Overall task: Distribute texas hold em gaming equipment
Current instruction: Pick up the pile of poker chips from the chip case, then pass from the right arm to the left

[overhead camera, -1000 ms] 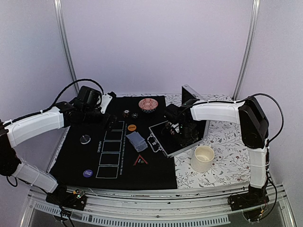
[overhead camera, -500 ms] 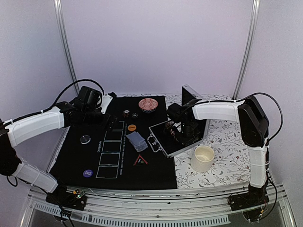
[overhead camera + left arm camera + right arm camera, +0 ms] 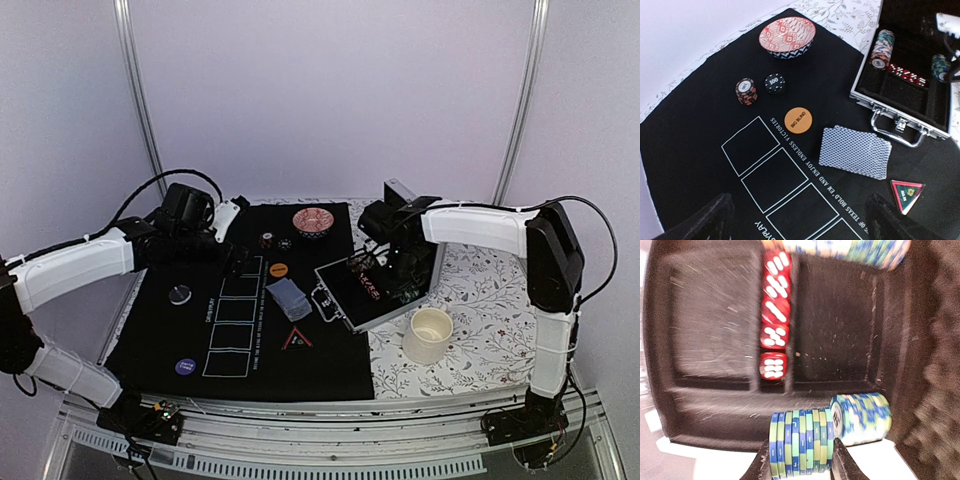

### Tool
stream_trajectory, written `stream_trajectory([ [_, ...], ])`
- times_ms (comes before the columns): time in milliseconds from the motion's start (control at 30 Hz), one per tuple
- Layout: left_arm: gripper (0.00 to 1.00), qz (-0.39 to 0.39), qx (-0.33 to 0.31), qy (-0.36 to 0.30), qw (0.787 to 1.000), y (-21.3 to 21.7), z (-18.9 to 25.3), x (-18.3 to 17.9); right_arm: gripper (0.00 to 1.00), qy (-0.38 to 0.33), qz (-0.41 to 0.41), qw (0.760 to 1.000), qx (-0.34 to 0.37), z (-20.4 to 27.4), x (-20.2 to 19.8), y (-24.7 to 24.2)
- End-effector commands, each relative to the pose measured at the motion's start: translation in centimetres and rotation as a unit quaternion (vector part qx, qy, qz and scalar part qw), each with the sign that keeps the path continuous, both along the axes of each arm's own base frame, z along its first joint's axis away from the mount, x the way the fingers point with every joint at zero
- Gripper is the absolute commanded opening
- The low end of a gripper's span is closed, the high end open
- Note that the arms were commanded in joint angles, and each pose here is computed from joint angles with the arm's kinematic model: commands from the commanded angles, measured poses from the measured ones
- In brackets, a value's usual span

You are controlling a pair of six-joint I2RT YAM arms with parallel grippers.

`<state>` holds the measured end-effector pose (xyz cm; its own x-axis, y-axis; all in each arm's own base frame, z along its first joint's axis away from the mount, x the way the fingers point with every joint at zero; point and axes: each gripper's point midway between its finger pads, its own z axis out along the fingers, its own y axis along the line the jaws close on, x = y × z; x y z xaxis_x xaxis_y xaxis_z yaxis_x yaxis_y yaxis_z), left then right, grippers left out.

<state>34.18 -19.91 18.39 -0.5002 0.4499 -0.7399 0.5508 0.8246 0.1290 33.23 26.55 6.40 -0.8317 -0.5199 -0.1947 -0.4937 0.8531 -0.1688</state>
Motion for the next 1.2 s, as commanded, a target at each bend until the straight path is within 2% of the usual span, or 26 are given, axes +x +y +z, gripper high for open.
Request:
stream_trajectory([
  [0,0.93,-0.069,-0.057,-0.033,0.995,-1.9,2.4,-1.4,0.02,-0.05,0.011,0.991,0.123,7.8,0.2,2.7],
  [133,0.88,-0.168,-0.085,-0.048,0.981,-5.0,3.8,-4.5,0.02,-0.013,0.048,0.975,0.215,10.2,-2.1,5.1],
  [267,0.86,-0.271,-0.066,-0.108,0.954,-9.3,5.4,-8.9,0.02,0.037,0.098,0.941,0.321,13.0,-5.4,7.9],
  [400,0.9,-0.336,0.001,-0.219,0.916,-13.1,6.6,-13.1,0.02,0.073,0.137,0.896,0.416,15.6,-8.1,10.1],
  [467,0.93,-0.349,0.035,-0.264,0.899,-14.6,6.5,-14.2,0.02,0.091,0.151,0.879,0.442,16.3,-9.4,11.0],
  [600,0.97,-0.36,0.109,-0.299,0.877,-17.6,4.5,-14.4,0.02,0.122,0.176,0.856,0.47,16.8,-11.7,12.5],
  [700,0.97,-0.351,0.139,-0.302,0.876,-18.9,3.3,-13.6,0.02,0.134,0.188,0.841,0.489,17.2,-12.8,12.9],
  [867,0.93,-0.345,0.132,-0.314,0.875,-19.8,3.3,-12.9,0.02,0.141,0.189,0.832,0.502,17.5,-13.4,12.9],
  [1167,0.65,-0.353,0.099,-0.282,0.887,-20.6,3.7,-12.4,0.02,0.137,0.191,0.828,0.508,17.7,-13.7,12.9],
])
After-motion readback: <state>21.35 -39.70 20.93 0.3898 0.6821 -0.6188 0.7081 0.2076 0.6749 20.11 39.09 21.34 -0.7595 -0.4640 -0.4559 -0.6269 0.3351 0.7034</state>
